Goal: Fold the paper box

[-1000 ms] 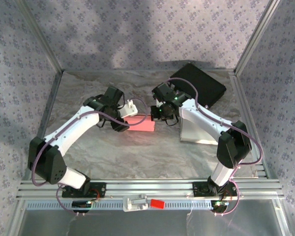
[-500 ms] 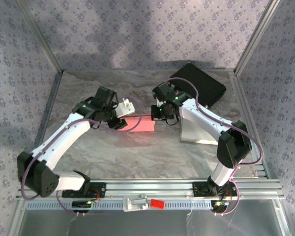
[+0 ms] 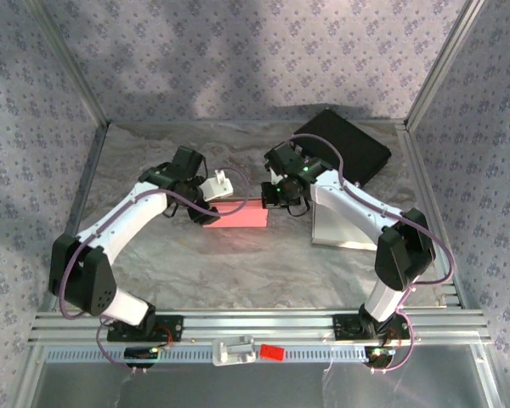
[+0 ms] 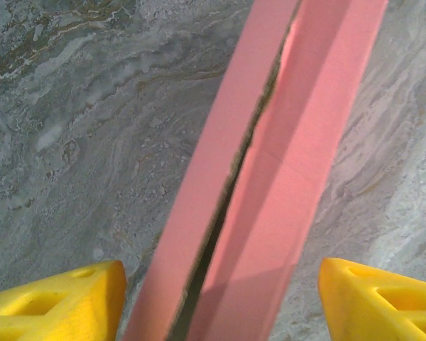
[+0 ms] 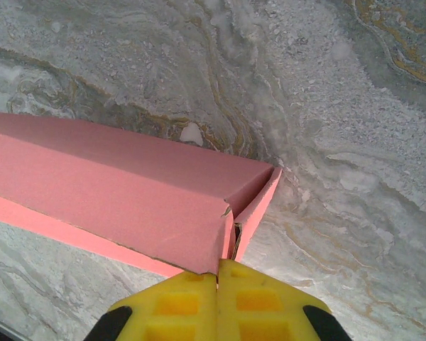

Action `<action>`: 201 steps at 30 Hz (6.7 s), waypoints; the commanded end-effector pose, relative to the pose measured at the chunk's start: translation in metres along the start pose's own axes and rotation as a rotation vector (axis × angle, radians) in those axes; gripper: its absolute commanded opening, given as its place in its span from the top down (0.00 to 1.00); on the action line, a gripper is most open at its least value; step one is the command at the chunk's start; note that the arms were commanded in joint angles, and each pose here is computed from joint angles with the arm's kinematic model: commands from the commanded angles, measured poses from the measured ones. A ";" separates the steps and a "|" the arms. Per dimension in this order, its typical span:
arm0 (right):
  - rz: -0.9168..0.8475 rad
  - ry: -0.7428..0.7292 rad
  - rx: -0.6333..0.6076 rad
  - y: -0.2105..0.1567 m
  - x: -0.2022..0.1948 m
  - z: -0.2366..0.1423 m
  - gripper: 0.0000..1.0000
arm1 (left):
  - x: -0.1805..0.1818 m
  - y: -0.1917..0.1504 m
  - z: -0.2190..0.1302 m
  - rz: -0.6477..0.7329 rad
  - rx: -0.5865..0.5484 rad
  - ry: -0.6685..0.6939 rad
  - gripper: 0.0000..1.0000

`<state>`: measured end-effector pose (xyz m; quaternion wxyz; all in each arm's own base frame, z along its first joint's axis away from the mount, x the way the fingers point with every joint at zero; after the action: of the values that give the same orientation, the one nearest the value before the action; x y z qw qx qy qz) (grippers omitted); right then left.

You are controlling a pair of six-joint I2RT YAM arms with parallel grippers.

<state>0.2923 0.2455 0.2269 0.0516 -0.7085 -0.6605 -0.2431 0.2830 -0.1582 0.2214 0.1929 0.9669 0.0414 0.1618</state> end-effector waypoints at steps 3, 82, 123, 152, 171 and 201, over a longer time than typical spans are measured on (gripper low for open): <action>0.003 -0.025 0.033 -0.003 -0.006 0.006 1.00 | 0.002 0.010 0.000 0.025 -0.060 -0.025 0.35; 1.220 -0.373 0.280 0.020 -0.012 0.020 0.18 | -0.022 0.020 0.007 0.049 -0.038 -0.085 0.61; 1.163 -0.168 0.178 0.014 -0.026 0.052 0.54 | -0.014 0.019 0.008 -0.008 -0.038 -0.087 0.62; 1.219 -0.118 0.285 0.049 -0.015 0.028 0.21 | -0.006 0.018 0.007 -0.075 -0.056 -0.123 0.64; 0.612 -0.075 -0.052 0.067 -0.030 -0.040 0.39 | -0.002 0.021 0.010 -0.078 -0.063 -0.146 0.64; -0.119 0.134 -0.123 0.009 -0.029 -0.038 0.52 | -0.001 0.019 0.017 -0.122 -0.065 -0.243 0.65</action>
<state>0.2945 0.2087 0.2456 0.0466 -0.6140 -0.7315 -0.2930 0.2885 -0.1797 0.2130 0.2340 0.9686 0.0728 0.0430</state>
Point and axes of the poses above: each hand's point on the last joint's axis, 136 mm out from that joint toward the fingers, its own z axis out along the fingers, its own x axis along the line the jaws close on, y = z × x, the point moved 8 cm from there along -z, back along the fingers, and after that the axes turned 15 degrees about z, right-handed, at the moved point
